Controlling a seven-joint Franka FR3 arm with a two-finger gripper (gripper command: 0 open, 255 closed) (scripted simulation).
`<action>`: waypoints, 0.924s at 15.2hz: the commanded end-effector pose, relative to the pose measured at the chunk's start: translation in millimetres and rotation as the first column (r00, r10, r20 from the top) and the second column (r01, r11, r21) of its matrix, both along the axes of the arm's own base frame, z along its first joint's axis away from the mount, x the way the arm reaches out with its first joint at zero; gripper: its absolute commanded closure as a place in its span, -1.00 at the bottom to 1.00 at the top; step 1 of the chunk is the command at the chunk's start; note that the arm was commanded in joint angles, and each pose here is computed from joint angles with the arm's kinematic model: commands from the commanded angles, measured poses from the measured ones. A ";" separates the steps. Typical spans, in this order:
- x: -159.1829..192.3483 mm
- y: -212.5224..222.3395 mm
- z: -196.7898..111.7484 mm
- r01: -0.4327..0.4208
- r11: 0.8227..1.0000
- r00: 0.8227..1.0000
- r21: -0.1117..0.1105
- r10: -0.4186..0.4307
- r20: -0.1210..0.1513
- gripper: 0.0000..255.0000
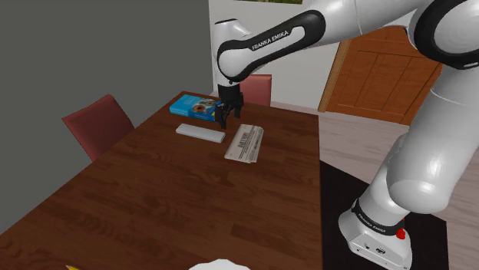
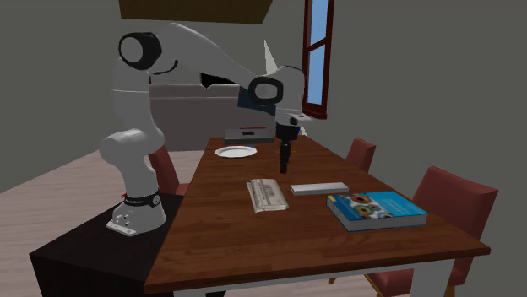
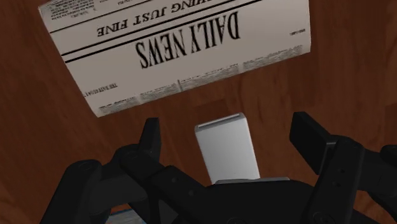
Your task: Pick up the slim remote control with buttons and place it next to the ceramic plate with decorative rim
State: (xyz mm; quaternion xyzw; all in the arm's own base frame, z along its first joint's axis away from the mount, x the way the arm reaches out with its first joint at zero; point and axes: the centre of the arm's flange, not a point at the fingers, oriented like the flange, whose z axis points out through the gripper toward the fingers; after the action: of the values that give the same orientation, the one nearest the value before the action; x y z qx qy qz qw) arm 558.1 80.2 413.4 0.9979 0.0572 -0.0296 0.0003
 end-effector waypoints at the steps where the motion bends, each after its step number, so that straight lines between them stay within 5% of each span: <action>1: 23.5 7.7 -8.1 -0.015 1.000 1.000 0.005 0.015 0.010 -1.00; 10: 121.5 46.6 -46.0 -0.083 0.996 0.995 0.023 0.082 0.054 -1.00; 14: 125.3 48.6 -63.3 -0.086 0.996 0.995 0.024 0.085 0.056 -1.00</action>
State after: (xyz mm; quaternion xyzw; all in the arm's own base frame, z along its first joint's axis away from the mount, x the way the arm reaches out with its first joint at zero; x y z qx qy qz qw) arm 681.9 128.4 354.8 0.9949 0.0999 -0.0021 -0.0098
